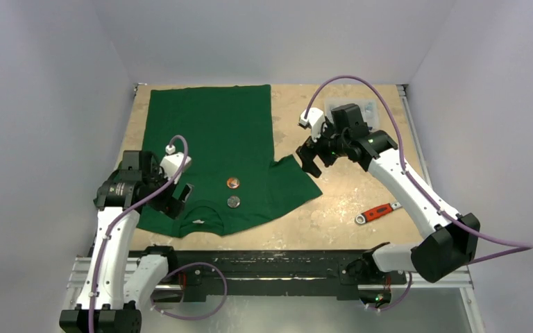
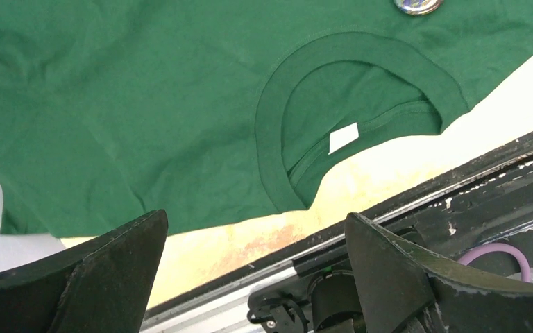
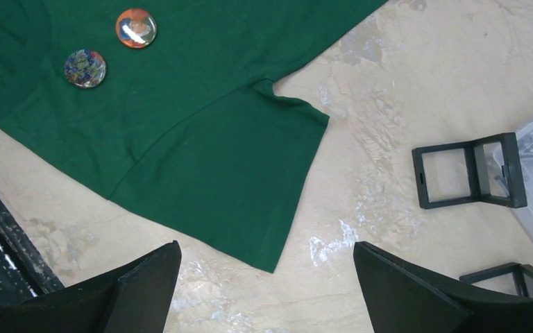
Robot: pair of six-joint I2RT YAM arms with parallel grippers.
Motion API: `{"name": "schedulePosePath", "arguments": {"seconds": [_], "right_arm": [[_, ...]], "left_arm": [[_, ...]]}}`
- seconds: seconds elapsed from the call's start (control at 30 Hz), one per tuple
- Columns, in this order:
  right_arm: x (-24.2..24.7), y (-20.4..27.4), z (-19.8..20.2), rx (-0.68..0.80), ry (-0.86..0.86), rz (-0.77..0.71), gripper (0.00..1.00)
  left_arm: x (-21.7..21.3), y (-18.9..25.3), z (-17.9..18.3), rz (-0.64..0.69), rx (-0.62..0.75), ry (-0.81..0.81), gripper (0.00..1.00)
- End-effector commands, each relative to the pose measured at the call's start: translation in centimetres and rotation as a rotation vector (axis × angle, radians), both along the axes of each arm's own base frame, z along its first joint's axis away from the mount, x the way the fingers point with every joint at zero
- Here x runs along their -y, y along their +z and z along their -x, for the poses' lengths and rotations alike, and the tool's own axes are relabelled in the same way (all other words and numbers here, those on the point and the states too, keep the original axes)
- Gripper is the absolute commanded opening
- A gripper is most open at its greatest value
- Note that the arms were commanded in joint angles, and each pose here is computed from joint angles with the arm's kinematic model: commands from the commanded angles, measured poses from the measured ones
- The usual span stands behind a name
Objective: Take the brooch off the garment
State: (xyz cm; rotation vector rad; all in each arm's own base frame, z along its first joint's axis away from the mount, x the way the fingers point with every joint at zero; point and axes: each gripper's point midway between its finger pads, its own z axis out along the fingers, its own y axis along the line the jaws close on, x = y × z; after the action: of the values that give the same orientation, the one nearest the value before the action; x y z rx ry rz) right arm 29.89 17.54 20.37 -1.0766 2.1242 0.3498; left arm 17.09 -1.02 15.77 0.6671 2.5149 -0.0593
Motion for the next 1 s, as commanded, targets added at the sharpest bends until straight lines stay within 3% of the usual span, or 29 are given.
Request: {"name": "schedulePosePath", "arguments": {"seconds": [0.0,0.27,0.4,0.6,0.77,0.97], "right_arm": [[-1.3,-0.2,0.5,-0.049,0.013,-0.071,0.99],[-3.5,-3.1,1.1,-0.218,0.032,-0.138,0.99],[-5.3,-4.3,1.0,-0.336,0.033,-0.201,0.98],[-6.7,-5.3,1.1,-0.437,0.029,-0.255,0.89],[-7.3,-6.1,1.1,-0.481,0.006,-0.293,0.81],[-8.8,-7.2,1.4,-0.560,-0.006,-0.375,0.65]], "left_arm": [[2.3,0.9,-1.9,0.062,0.070,-0.121,1.00],[6.7,0.9,-4.1,0.091,0.039,-0.236,1.00],[10.0,1.0,-5.1,0.197,-0.001,-0.189,0.91],[13.6,0.0,-6.3,0.360,-0.090,-0.077,0.67],[14.0,-3.0,-6.7,0.336,-0.194,0.101,0.63],[16.8,-4.4,-5.8,0.605,-0.359,0.122,0.57]]}}
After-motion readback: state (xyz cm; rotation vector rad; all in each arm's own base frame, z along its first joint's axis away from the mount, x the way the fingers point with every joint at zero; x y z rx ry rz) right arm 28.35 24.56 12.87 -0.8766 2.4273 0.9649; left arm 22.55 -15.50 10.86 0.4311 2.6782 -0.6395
